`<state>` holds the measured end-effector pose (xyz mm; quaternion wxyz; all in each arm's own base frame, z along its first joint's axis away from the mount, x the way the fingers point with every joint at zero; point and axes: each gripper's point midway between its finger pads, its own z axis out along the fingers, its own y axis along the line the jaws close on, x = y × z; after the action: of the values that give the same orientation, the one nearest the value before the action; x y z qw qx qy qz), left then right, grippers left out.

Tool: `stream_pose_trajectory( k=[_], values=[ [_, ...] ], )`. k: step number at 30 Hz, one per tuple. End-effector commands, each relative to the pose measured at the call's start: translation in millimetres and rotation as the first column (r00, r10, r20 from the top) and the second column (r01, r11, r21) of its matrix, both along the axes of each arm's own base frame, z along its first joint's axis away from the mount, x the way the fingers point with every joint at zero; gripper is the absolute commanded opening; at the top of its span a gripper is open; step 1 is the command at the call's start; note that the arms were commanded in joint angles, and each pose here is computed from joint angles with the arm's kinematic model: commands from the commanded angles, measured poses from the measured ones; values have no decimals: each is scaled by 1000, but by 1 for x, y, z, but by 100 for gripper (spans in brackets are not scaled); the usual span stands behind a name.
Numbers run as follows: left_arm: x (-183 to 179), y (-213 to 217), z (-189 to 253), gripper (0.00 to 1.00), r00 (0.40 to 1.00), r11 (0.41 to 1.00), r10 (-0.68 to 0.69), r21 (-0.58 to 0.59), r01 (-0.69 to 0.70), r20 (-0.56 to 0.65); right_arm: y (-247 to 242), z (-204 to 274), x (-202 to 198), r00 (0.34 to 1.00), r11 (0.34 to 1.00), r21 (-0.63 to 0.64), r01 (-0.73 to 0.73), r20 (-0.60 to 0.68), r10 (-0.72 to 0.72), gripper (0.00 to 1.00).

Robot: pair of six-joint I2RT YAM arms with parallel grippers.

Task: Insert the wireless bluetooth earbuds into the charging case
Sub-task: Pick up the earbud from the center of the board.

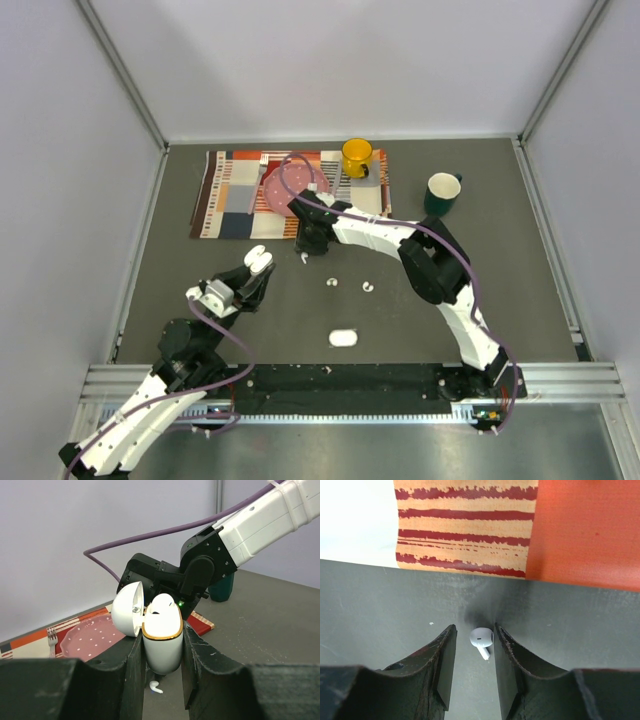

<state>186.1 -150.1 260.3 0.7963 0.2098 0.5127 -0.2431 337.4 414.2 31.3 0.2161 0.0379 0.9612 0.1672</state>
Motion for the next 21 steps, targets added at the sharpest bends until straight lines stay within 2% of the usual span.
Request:
stream_pose_trajectory(
  k=[1, 21],
  values=[
    [-24, 27, 56, 0, 987, 989, 32, -145, -9, 158, 12, 5, 2, 1000, 1000, 4, -12, 28, 12, 35],
    [-24, 27, 56, 0, 987, 989, 36, -147, -13, 154, 10, -2, 0, 999, 999, -19, -28, 23, 28, 30]
  ],
)
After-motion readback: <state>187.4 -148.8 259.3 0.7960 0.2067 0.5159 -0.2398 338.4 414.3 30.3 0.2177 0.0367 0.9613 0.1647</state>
